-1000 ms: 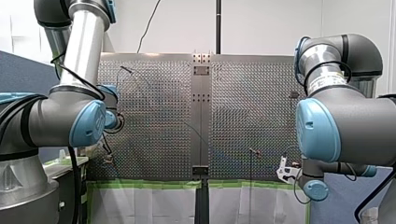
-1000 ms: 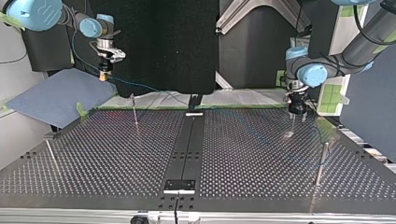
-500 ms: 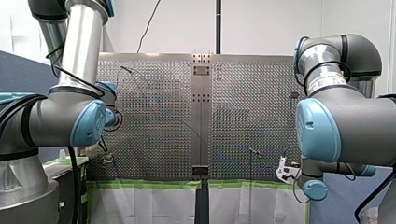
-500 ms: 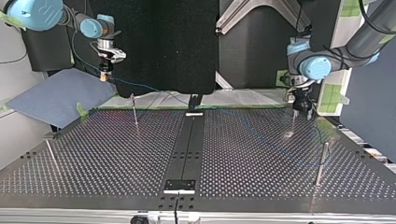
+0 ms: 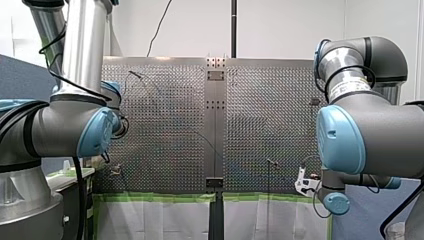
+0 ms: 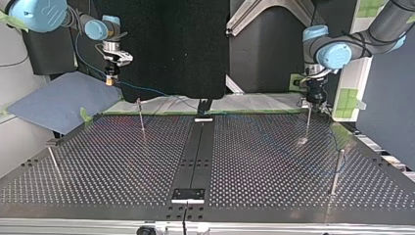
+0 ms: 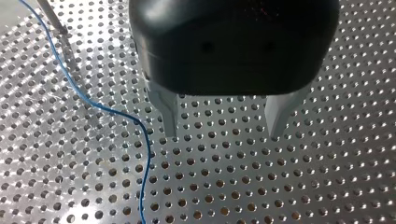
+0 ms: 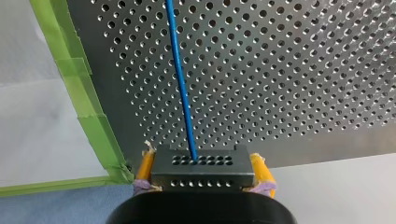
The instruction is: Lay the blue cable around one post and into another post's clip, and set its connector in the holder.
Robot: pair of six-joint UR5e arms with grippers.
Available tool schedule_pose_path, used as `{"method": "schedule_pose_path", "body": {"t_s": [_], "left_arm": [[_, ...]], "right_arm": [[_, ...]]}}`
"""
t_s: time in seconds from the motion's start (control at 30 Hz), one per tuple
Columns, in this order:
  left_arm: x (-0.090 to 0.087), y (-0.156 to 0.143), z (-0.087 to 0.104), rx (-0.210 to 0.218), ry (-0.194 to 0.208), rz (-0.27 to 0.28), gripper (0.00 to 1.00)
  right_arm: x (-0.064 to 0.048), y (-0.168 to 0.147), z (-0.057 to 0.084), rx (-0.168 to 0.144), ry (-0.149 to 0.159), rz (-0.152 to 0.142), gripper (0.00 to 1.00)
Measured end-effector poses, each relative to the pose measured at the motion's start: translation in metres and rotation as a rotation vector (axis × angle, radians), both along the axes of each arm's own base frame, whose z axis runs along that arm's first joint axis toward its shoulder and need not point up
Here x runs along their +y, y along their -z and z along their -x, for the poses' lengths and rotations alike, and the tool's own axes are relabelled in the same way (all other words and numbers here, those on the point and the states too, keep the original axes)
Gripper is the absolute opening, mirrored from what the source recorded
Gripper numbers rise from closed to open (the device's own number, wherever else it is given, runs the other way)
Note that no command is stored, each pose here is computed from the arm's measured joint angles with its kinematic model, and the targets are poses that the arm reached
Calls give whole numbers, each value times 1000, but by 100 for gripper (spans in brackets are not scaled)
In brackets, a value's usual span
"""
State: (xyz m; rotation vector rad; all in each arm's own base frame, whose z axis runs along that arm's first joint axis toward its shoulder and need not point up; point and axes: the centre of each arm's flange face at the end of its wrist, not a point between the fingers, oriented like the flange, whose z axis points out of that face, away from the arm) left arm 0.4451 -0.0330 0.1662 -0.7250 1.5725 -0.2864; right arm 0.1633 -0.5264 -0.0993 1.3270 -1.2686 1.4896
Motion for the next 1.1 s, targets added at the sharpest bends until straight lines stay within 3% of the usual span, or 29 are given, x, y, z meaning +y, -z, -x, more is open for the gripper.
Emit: {"method": "schedule_pose_path", "body": {"t_s": [0.47, 0.8, 1.1], "left_arm": [[9, -70, -16, -68, 9, -80, 93], [27, -142, -24, -139, -58, -163, 93], [31, -218, -21, -211, -79, -244, 93]], "right_arm": [[0, 0, -1, -2, -3, -1, 0], [-1, 0, -1, -5, -4, 0, 0], [-4, -1, -1, -5, -6, 0, 0]]}}
